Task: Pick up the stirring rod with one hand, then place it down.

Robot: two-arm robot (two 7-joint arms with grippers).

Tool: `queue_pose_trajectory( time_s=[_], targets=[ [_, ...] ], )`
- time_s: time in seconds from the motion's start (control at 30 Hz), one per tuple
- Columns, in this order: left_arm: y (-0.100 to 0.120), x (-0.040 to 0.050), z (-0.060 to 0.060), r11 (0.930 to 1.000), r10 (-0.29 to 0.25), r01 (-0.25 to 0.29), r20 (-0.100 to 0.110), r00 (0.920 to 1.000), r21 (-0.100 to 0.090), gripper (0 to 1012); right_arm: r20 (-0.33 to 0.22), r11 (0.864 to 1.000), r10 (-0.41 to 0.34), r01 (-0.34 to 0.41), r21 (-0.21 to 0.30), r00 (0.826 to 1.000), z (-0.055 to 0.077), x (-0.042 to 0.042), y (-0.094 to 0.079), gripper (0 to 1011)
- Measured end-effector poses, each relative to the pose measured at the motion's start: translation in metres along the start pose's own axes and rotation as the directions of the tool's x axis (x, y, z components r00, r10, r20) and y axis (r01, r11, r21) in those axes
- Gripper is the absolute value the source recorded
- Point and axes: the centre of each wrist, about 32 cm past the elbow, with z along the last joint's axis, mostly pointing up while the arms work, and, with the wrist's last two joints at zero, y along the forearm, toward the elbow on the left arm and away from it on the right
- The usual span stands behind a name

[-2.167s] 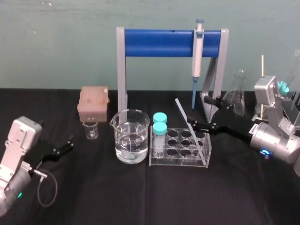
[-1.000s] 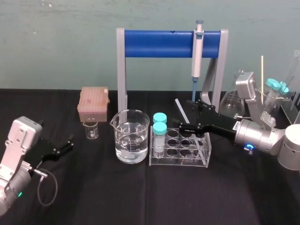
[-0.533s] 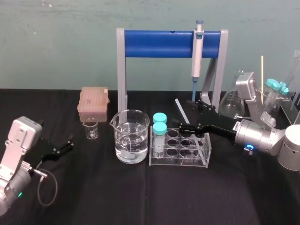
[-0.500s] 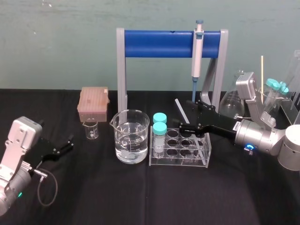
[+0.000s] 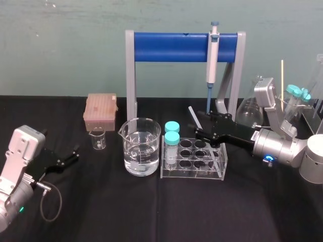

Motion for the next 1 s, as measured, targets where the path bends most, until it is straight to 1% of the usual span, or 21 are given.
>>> queue_pose_trajectory(
  time_s=[0.07, 0.1, 0.13, 0.23, 0.27, 0.3, 0.4, 0.43, 0.53, 0.57, 0.93, 1.0],
  targets=[
    [0.0000, 0.0000, 0.0000, 1.0000, 0.000, 0.000, 0.000, 1.0000, 0.000, 1000, 0.000, 1.000, 0.000, 0.000, 0.000, 1.000, 0.0000, 0.0000, 0.0000, 553],
    [0.0000, 0.0000, 0.0000, 1.0000, 0.000, 0.000, 0.000, 1.0000, 0.000, 1000, 0.000, 1.000, 0.000, 0.000, 0.000, 1.000, 0.0000, 0.0000, 0.0000, 490],
    [0.0000, 0.0000, 0.0000, 1.0000, 0.000, 0.000, 0.000, 1.0000, 0.000, 1000, 0.000, 1.000, 0.000, 0.000, 0.000, 1.000, 0.0000, 0.0000, 0.0000, 479],
    [0.0000, 0.0000, 0.0000, 1.0000, 0.000, 0.000, 0.000, 1.0000, 0.000, 1000, 0.000, 1.000, 0.000, 0.000, 0.000, 1.000, 0.0000, 0.0000, 0.0000, 369],
    [0.0000, 0.0000, 0.0000, 1.0000, 0.000, 0.000, 0.000, 1.0000, 0.000, 1000, 0.000, 1.000, 0.000, 0.000, 0.000, 1.000, 0.0000, 0.0000, 0.0000, 347],
    [0.0000, 0.0000, 0.0000, 1.0000, 0.000, 0.000, 0.000, 1.0000, 0.000, 1000, 0.000, 1.000, 0.000, 0.000, 0.000, 1.000, 0.0000, 0.0000, 0.0000, 285],
    [0.0000, 0.0000, 0.0000, 1.0000, 0.000, 0.000, 0.000, 1.0000, 0.000, 1000, 0.000, 1.000, 0.000, 0.000, 0.000, 1.000, 0.0000, 0.0000, 0.0000, 226],
    [0.0000, 0.0000, 0.0000, 1.0000, 0.000, 0.000, 0.000, 1.0000, 0.000, 1000, 0.000, 1.000, 0.000, 0.000, 0.000, 1.000, 0.0000, 0.0000, 0.0000, 171],
    [0.0000, 0.0000, 0.0000, 1.0000, 0.000, 0.000, 0.000, 1.0000, 0.000, 1000, 0.000, 1.000, 0.000, 0.000, 0.000, 1.000, 0.0000, 0.0000, 0.0000, 116],
    [0.0000, 0.0000, 0.0000, 1.0000, 0.000, 0.000, 0.000, 1.0000, 0.000, 1000, 0.000, 1.000, 0.000, 0.000, 0.000, 1.000, 0.0000, 0.0000, 0.0000, 74],
    [0.0000, 0.0000, 0.0000, 1.0000, 0.000, 0.000, 0.000, 1.0000, 0.000, 1000, 0.000, 1.000, 0.000, 0.000, 0.001, 1.000, 0.0000, 0.0000, -0.0001, 65],
    [0.0000, 0.0000, 0.0000, 1.0000, 0.000, 0.000, 0.000, 1.0000, 0.000, 1000, 0.000, 1.000, -0.002, 0.002, 0.014, 1.000, 0.0012, -0.0011, -0.0004, 64]
  ],
)
